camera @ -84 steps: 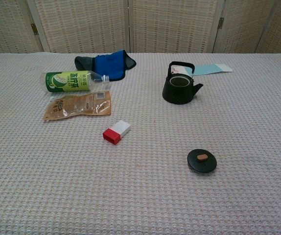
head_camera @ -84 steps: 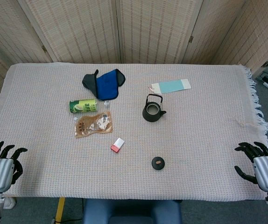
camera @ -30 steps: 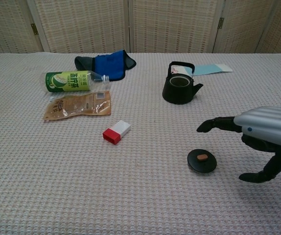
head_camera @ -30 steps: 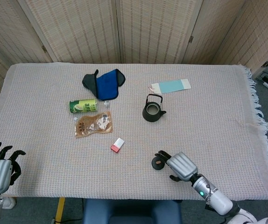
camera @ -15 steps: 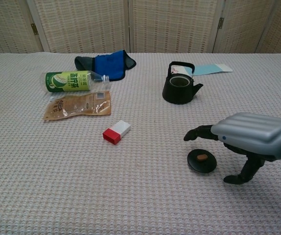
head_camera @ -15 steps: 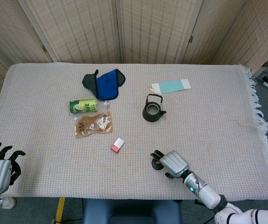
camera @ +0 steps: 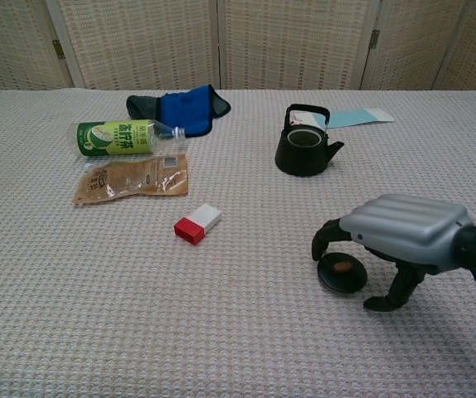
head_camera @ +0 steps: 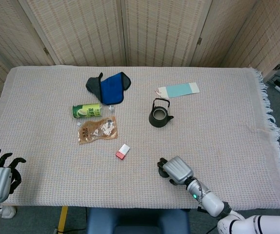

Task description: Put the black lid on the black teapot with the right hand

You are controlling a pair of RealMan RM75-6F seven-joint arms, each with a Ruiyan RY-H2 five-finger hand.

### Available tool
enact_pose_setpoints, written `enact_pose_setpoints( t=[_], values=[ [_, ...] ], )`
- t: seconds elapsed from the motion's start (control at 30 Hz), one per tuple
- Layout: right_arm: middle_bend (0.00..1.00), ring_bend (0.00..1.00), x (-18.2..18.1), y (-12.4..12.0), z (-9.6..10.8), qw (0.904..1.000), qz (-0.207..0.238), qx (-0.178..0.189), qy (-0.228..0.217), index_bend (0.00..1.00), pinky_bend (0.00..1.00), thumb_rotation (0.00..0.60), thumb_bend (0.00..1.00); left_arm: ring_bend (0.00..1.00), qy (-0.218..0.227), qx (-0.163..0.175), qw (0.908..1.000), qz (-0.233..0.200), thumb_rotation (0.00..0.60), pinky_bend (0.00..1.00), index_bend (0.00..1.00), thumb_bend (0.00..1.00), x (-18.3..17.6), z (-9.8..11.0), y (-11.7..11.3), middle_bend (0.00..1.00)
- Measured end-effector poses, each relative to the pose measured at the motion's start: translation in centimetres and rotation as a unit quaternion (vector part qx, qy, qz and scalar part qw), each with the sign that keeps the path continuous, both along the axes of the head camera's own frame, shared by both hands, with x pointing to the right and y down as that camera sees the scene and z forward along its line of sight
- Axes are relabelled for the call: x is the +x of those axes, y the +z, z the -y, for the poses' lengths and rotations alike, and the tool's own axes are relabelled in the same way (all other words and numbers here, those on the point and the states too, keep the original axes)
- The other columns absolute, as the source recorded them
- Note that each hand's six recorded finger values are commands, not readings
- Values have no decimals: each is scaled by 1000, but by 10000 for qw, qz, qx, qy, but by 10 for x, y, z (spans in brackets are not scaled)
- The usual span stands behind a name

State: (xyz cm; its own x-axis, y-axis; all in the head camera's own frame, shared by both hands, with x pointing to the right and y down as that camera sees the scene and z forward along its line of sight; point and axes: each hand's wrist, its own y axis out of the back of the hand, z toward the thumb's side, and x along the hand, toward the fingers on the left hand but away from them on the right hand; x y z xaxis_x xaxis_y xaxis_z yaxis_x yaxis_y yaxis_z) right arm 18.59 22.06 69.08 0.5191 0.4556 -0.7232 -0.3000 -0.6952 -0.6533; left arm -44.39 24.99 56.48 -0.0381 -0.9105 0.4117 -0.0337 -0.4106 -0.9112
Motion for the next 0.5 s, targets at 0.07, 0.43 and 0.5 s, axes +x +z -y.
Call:
enact_pose_setpoints(
  t=[0.07,0.43,0.5],
  values=[
    [281,864,-1,0,0,10000,-13,16,-18,293,835,600,271,163,5,7,10000,2,600,47,372,339,0,1,0,181],
    [348,884,-2,-1,1,10000,-29,90,-14,311,835,600,272,162,-10,-4,10000,-5,600,47,372,339,-1,0,1,181],
    [359,887,-1,-1,1,9999,-29,106,-8,321,835,600,272,162,-11,-5,10000,-6,600,47,372,339,-1,0,1,181]
  ],
)
